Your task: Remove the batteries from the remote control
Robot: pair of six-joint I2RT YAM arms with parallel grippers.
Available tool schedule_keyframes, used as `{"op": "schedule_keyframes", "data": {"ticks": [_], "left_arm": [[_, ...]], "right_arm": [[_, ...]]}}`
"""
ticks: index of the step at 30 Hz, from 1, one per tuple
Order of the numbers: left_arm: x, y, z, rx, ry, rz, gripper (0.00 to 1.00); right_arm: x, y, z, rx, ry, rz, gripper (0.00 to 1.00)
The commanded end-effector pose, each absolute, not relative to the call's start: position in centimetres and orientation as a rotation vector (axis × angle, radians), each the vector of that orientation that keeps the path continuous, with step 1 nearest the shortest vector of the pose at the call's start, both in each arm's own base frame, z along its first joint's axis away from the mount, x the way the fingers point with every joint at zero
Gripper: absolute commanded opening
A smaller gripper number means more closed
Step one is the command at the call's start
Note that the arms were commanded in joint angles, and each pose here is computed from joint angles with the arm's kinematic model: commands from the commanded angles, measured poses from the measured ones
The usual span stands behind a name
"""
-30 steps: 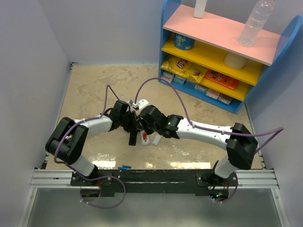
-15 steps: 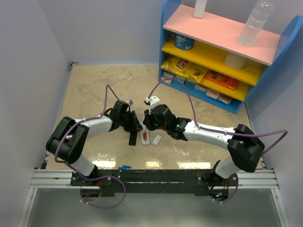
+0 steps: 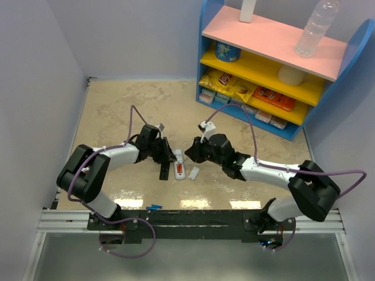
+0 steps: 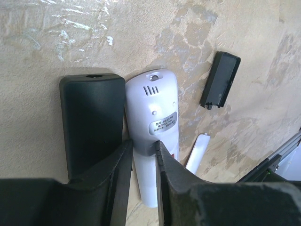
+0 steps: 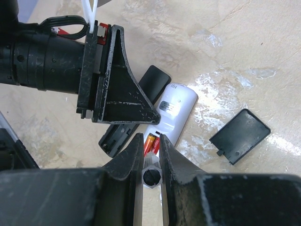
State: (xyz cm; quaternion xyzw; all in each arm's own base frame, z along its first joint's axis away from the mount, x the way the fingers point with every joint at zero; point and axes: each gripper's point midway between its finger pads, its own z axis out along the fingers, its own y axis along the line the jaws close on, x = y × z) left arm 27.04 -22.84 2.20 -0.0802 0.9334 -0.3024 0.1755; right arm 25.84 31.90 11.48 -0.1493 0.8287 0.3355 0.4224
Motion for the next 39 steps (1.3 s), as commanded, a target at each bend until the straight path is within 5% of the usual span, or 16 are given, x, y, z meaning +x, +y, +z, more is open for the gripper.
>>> {"op": "schedule_keyframes", "data": {"ticks": [1,39], "left_arm": [[24.2,-21.2,-1.3,-0.248,2.779,-0.741,0.29],[23.4,-20.9,-1.6,-0.257,2.782,-0.757,0.29]], "right_arm": [[22.7,28.7,5.2,-0.415,2.3,0.763,0.0],[23.4,27.5,3.9,-0.283,2.25,1.21,0.0]]}}
